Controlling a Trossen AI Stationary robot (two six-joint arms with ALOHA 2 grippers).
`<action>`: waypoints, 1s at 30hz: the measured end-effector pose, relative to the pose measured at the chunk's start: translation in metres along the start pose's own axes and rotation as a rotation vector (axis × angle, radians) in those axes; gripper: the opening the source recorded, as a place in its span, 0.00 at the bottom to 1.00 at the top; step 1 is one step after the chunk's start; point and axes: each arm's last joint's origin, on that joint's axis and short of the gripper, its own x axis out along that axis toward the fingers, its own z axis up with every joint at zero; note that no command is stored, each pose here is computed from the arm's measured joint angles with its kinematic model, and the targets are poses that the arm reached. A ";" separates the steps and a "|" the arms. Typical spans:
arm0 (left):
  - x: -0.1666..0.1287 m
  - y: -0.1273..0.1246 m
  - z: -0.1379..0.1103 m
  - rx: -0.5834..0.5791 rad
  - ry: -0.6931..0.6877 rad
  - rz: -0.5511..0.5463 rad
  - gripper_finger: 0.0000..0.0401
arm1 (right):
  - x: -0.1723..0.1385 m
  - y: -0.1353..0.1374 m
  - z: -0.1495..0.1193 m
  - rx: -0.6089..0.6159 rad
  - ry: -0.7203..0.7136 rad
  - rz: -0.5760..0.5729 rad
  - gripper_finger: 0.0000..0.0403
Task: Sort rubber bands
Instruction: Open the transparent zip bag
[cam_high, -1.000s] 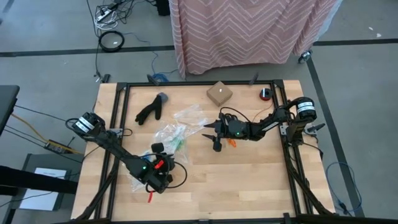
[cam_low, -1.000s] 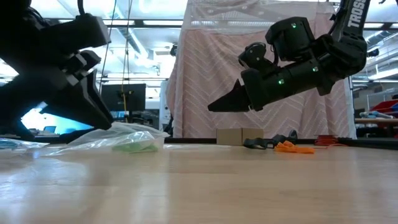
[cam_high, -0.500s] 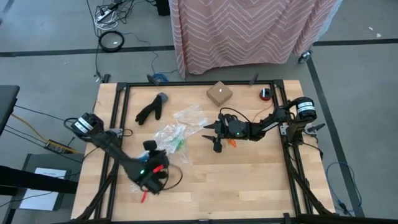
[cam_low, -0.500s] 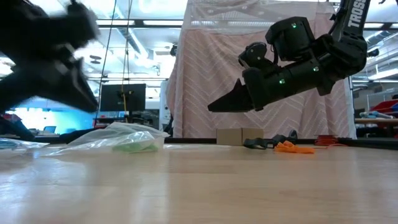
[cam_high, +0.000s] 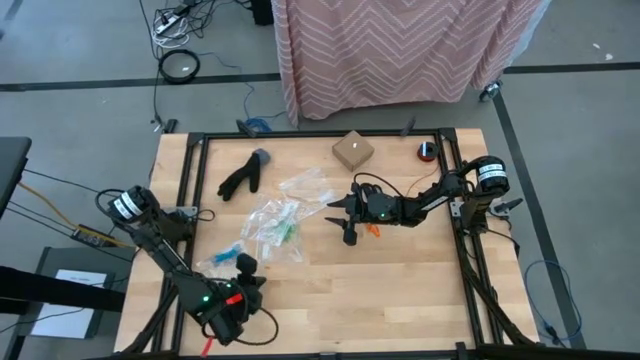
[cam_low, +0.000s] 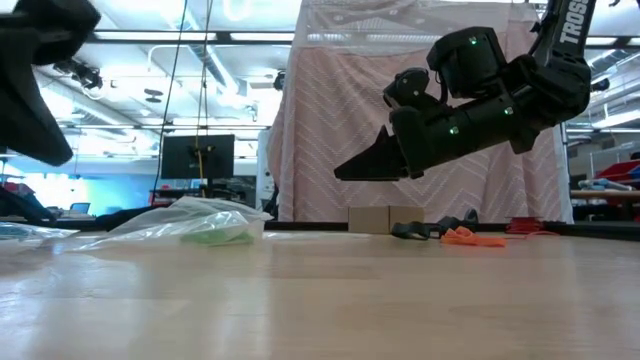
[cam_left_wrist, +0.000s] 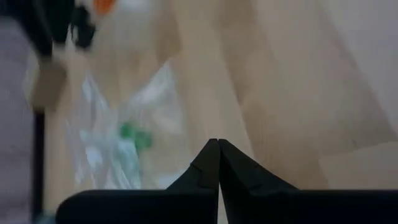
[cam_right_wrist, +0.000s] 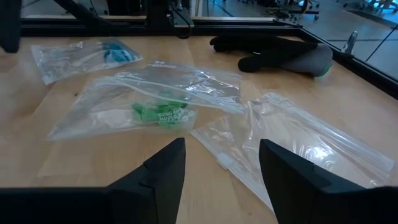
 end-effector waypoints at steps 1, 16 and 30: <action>0.001 0.000 0.001 0.025 -0.014 0.014 0.03 | 0.000 0.000 0.000 0.006 0.000 0.000 0.47; 0.016 0.022 -0.028 -0.057 0.051 0.237 0.08 | 0.000 0.000 0.000 0.052 -0.003 0.008 0.47; 0.020 0.022 -0.015 -0.224 -0.045 0.257 0.26 | 0.000 0.003 0.001 0.072 -0.006 0.033 0.48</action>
